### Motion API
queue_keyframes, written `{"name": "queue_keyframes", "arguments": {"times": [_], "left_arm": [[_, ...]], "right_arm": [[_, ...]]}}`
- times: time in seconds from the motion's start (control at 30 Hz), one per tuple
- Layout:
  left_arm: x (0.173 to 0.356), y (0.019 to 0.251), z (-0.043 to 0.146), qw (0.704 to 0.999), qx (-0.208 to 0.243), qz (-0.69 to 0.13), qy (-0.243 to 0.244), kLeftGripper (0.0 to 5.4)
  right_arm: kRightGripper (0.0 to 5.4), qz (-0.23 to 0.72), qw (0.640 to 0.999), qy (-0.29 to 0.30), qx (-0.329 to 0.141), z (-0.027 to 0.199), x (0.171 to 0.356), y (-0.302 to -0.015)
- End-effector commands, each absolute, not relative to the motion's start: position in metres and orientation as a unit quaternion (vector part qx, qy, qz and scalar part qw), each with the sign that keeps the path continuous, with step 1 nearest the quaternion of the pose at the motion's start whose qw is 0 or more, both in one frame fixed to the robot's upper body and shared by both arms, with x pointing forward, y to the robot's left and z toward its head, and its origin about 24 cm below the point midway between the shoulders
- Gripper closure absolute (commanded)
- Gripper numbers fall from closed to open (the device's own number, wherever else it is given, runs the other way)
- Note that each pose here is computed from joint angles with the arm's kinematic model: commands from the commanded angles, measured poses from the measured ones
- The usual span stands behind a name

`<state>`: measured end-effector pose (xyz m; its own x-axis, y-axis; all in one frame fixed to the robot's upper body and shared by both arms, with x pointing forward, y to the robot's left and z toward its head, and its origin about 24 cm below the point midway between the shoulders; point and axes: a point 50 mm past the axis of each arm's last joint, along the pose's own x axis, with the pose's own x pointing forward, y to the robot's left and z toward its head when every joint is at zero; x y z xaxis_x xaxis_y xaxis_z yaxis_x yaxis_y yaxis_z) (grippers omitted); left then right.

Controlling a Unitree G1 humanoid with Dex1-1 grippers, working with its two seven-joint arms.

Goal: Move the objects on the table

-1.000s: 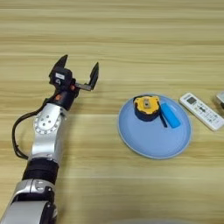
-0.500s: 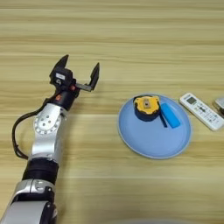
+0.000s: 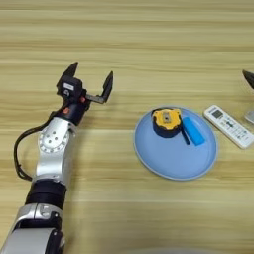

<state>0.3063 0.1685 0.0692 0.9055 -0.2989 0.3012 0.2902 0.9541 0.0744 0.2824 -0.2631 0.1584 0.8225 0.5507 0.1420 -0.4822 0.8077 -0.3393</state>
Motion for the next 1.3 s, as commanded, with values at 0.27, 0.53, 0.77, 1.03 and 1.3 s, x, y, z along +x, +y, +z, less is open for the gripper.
{"name": "queue_keyframes", "arguments": {"times": [0.27, 0.53, 0.77, 1.03, 1.3], "left_arm": [[0.306, 0.166, 0.069, 0.975, 0.021, -0.157, -0.158, 0.00], [0.306, 0.167, 0.069, 0.974, 0.023, -0.158, -0.158, 0.00], [0.306, 0.166, 0.069, 0.974, 0.024, -0.159, -0.159, 0.00], [0.306, 0.166, 0.069, 0.974, 0.025, -0.159, -0.159, 0.00], [0.306, 0.166, 0.069, 0.974, 0.026, -0.160, -0.159, 0.00]], "right_arm": [[0.03, 0.346, 0.921, -0.059, -0.168, 0.145, 0.264, -0.245], [0.03, 0.350, 0.919, 0.050, -0.174, 0.112, 0.262, -0.254], [0.03, 0.356, 0.913, 0.099, -0.172, 0.095, 0.261, -0.259], [0.03, 0.358, 0.915, 0.105, -0.152, 0.082, 0.264, -0.254], [0.03, 0.379, 0.915, 0.041, -0.129, 0.095, 0.268, -0.234]]}}
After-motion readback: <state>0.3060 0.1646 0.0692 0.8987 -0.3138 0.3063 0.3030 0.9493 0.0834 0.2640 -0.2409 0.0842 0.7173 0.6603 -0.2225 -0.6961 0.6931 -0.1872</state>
